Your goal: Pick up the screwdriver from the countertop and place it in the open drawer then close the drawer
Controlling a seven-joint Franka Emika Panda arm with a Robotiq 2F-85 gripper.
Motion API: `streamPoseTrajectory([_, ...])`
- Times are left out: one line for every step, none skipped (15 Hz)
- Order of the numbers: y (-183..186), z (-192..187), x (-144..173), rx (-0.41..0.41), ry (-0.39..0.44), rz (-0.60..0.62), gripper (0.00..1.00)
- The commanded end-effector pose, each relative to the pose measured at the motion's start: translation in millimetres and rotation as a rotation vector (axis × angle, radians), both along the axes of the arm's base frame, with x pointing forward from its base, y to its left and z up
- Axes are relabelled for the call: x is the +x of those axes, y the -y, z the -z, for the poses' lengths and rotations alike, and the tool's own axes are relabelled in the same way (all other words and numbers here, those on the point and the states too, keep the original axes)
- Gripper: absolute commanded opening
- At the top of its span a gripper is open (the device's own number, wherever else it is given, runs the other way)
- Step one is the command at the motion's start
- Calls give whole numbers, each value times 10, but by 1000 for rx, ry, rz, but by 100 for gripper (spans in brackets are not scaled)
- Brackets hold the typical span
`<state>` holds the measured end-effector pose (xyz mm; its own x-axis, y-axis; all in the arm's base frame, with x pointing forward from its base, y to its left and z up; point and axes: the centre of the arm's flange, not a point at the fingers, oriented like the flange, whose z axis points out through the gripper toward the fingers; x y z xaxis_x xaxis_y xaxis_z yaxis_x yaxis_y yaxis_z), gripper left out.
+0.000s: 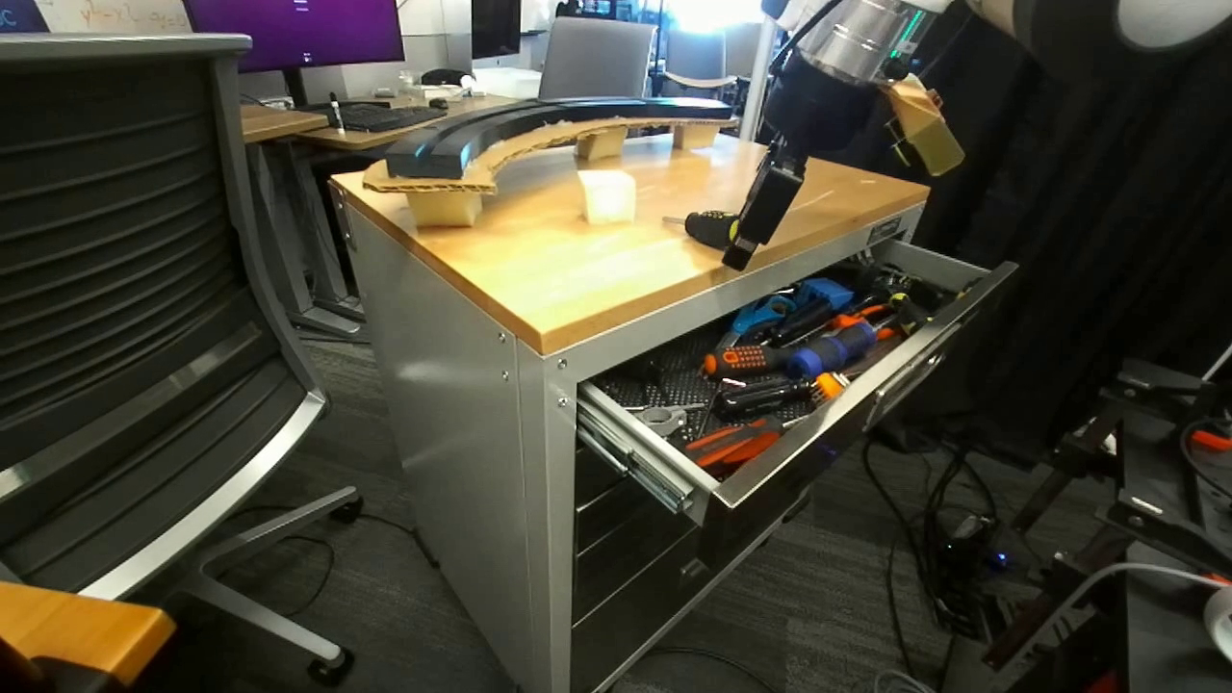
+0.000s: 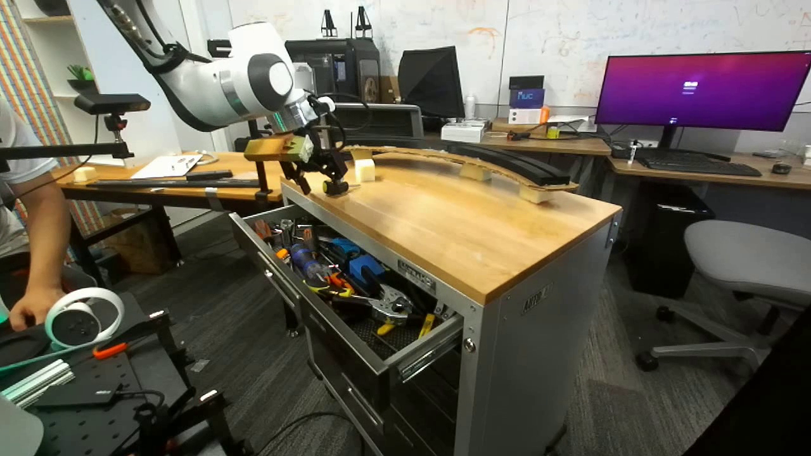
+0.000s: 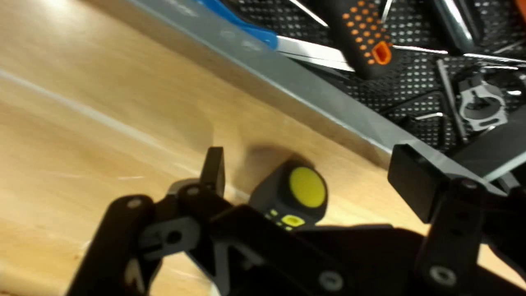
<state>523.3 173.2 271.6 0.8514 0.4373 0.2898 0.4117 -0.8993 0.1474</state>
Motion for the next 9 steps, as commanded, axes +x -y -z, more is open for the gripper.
streamPoseTrajectory([-102,-106,112,67,-5,-14,100])
streamPoseTrajectory([-127,-109,121,31,21,-2,100])
streamPoseTrajectory([-140,-127,138,-3,48,1,100])
streamPoseTrajectory([-135,-135,167,-53,83,7,100])
streamPoseTrajectory([-103,-130,200,-97,113,17,100])
streamPoseTrajectory([-64,-132,236,-132,136,25,100])
streamPoseTrajectory([-28,-122,265,-159,145,23,86])
streamPoseTrajectory([-10,-113,275,-184,156,27,73])
streamPoseTrajectory([-6,-107,269,-183,159,31,66])
